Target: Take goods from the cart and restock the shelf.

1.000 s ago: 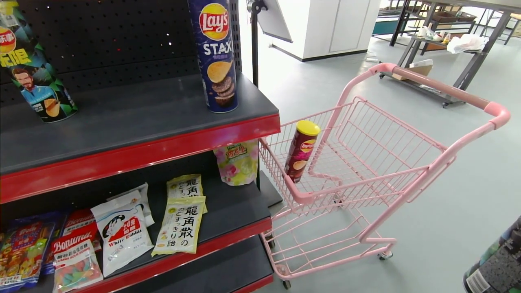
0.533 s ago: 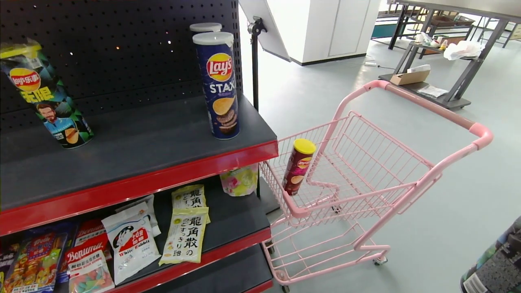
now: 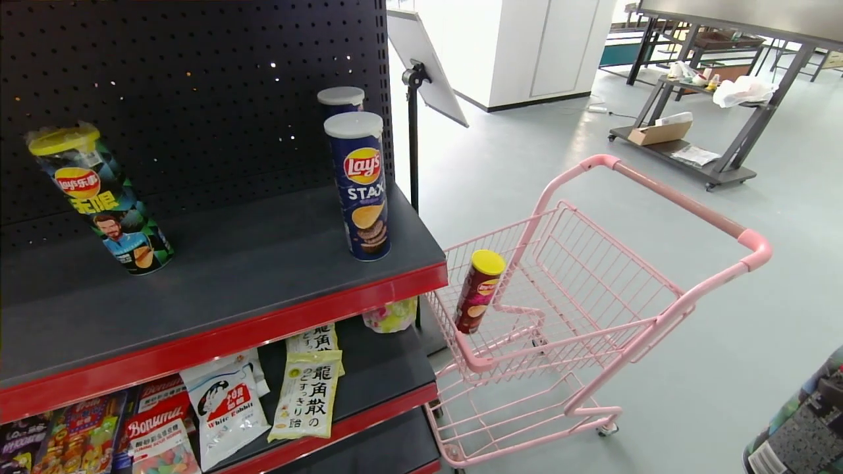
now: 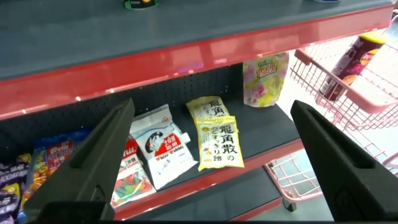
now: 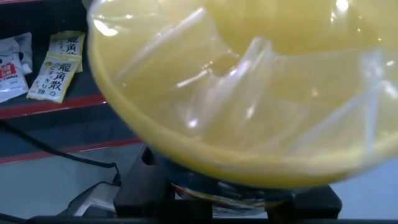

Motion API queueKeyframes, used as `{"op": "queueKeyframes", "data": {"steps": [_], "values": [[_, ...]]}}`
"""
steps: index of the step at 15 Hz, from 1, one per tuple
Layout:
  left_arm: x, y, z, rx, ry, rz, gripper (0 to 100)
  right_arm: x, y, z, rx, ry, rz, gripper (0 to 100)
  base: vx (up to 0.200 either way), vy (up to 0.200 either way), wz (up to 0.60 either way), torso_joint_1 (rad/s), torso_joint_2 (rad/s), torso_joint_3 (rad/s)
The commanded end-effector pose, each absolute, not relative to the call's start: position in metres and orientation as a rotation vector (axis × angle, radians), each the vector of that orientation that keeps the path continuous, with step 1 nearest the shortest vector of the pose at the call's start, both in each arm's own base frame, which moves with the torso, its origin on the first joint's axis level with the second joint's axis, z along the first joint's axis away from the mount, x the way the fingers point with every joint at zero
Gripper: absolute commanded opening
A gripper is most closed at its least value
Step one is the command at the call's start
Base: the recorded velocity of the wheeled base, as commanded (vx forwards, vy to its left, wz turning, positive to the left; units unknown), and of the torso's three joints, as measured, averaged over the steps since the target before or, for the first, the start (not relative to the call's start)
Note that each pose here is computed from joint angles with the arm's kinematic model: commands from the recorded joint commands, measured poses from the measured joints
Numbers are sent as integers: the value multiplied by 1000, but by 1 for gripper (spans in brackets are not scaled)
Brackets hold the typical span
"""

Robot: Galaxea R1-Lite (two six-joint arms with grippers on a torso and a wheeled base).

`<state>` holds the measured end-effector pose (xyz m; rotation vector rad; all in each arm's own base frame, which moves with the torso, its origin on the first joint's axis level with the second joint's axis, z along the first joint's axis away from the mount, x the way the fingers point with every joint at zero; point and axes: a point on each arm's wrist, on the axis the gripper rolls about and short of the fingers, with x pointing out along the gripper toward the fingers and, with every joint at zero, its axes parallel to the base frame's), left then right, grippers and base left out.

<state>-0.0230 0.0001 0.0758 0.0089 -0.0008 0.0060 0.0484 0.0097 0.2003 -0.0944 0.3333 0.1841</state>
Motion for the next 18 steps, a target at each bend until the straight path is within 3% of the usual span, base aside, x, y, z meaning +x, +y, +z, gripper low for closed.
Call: {"op": "queueKeyframes", "data": {"steps": [1, 4, 6, 11, 18], "values": [[-23, 0, 76, 9, 0, 8, 100, 51, 10, 200, -96, 343, 185, 0, 0, 0, 0, 173, -398, -232], [-23, 0, 76, 9, 0, 8, 100, 53, 11, 202, -96, 347, 193, 0, 0, 0, 0, 159, -375, -214], [-23, 0, 76, 9, 0, 8, 100, 55, 14, 207, -94, 338, 288, 0, 0, 0, 0, 122, -307, -164], [-23, 0, 76, 9, 0, 6, 100, 91, 26, 226, -129, 307, 391, 0, 0, 0, 0, 4, -10, -7], [-23, 0, 75, 11, 2, 8, 100, 96, 35, 218, -157, 333, 486, 0, 0, 0, 600, 6, 3, 0]]}}
